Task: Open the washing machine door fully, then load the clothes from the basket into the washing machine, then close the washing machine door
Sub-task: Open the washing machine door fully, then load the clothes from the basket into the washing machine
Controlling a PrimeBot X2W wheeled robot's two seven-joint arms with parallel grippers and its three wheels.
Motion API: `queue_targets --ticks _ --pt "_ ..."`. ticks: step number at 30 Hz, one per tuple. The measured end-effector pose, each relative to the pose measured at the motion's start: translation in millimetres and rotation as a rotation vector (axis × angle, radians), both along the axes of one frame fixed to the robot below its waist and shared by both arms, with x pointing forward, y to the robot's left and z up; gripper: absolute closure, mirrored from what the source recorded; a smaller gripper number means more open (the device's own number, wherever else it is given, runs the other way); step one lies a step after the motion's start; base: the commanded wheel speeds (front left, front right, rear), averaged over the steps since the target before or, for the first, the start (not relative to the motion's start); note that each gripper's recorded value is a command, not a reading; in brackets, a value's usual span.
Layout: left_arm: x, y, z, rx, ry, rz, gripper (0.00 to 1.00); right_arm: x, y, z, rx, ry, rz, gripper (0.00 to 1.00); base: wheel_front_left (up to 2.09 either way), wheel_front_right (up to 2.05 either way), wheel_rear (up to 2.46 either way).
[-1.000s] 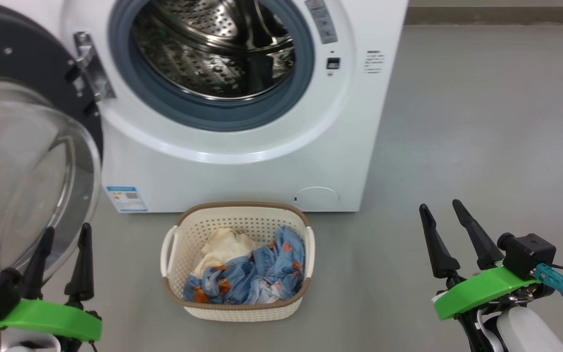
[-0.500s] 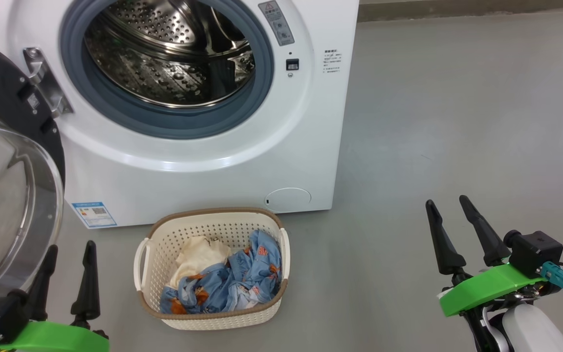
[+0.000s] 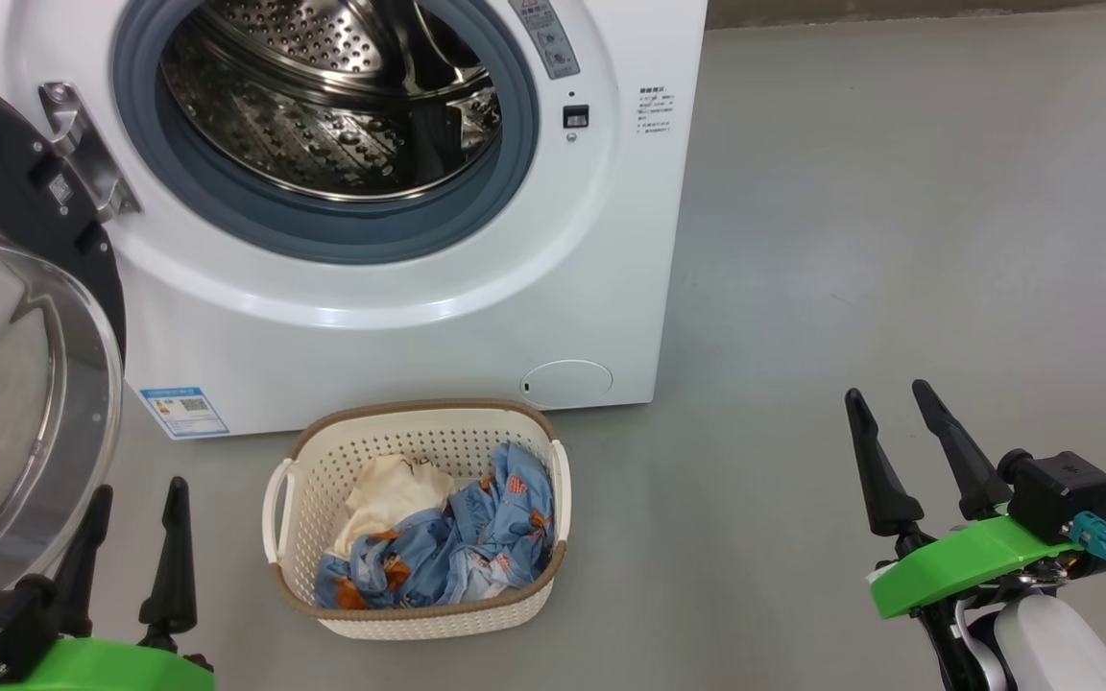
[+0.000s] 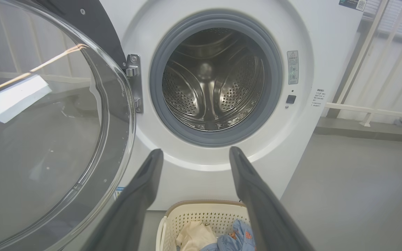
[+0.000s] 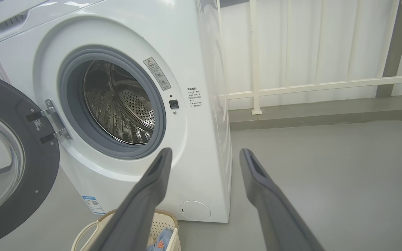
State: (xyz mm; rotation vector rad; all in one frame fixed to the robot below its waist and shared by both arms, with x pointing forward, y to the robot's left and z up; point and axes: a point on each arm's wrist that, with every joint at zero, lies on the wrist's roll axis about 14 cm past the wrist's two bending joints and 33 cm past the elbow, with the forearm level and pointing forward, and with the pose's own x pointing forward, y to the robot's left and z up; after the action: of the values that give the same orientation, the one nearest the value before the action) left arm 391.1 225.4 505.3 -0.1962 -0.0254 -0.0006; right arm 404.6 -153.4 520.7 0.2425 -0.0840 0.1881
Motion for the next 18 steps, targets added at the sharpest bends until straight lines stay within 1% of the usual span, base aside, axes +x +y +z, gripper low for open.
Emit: queue_targets --ticks 18 --pt "-2.2 0.2 1.7 -0.006 -0.007 -0.002 0.00 0.6 3.4 1.8 0.003 -0.005 0.005 0.00 0.00 0.00 0.00"
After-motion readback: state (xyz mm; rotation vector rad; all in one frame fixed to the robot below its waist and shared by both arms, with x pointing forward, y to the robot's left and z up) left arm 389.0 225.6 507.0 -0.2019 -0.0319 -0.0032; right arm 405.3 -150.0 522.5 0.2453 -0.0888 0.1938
